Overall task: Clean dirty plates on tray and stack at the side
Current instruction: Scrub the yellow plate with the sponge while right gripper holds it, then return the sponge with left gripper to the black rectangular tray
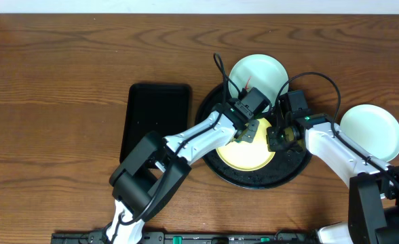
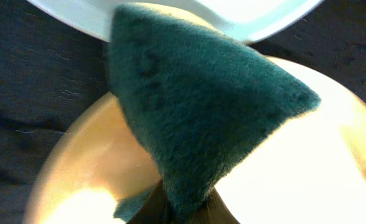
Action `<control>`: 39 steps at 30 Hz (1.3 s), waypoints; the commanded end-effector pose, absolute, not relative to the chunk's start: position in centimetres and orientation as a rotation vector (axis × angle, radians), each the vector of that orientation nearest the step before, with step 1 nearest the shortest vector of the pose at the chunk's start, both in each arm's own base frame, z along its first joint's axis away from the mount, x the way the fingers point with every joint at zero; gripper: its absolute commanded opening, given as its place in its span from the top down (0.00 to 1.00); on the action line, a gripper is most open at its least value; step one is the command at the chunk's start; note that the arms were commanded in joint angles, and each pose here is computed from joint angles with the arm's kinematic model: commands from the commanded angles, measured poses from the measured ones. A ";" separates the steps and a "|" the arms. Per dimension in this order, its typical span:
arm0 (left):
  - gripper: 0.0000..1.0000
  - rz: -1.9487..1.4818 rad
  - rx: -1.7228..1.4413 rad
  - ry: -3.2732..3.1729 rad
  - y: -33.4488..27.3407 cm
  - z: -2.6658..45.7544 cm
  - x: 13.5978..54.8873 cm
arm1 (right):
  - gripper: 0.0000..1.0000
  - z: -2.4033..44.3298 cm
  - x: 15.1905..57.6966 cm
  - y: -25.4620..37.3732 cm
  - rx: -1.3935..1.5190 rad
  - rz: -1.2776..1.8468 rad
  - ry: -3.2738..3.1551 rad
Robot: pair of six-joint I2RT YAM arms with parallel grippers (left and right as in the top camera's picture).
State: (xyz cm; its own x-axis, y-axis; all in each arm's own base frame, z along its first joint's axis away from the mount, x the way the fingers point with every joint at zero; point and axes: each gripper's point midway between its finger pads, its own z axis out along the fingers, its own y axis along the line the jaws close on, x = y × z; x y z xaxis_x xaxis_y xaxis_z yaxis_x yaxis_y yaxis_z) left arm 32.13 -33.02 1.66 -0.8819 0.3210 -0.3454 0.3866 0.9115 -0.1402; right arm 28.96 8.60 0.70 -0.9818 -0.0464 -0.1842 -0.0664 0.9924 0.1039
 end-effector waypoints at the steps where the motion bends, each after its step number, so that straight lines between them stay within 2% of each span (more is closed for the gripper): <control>1: 0.92 -0.724 0.461 2.972 -36.3 1.4 27.1 | 0.99 -0.2 27.9 7.1 -0.107 0.052 2.994; 4: 0.92 -0.880 0.438 3.032 -37.0 2.5 25.5 | 0.99 -0.2 27.9 7.1 -0.107 0.052 2.994; 7: 0.92 -0.859 0.380 3.073 -35.7 3.2 25.5 | 0.99 -0.2 27.9 7.1 -0.107 0.052 2.994; 13: 0.92 -0.731 0.234 3.025 -31.6 6.3 28.4 | 0.99 -0.2 27.9 7.1 -0.107 0.053 2.993; 18: 0.92 -0.512 0.120 2.911 -25.5 10.8 31.1 | 0.99 -0.2 27.9 7.1 -0.107 0.053 2.993; 24: 0.92 0.028 -0.155 2.790 -13.4 14.2 33.1 | 0.99 -0.2 28.0 7.1 -0.107 0.054 2.991; 29: 0.88 0.142 -0.345 2.841 -7.9 11.5 33.3 | 0.99 -0.2 28.0 7.1 -0.106 0.056 2.988; 35: 0.88 -0.010 -0.414 2.961 -6.7 5.6 32.8 | 0.99 -0.1 27.9 8.2 -0.097 0.146 2.993; 39: 0.60 -0.003 -0.449 2.989 -6.0 4.5 32.6 | 0.99 0.0 28.2 8.6 -0.067 0.187 2.982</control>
State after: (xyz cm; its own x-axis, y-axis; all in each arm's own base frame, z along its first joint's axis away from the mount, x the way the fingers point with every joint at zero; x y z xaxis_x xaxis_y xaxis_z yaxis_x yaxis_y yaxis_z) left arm 32.39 -5.82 4.30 -0.9442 -0.3051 -0.1237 -0.3089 0.9510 0.0119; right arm 29.07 8.70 0.73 -0.9810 -0.0452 -0.1888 -0.0667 0.9917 0.1095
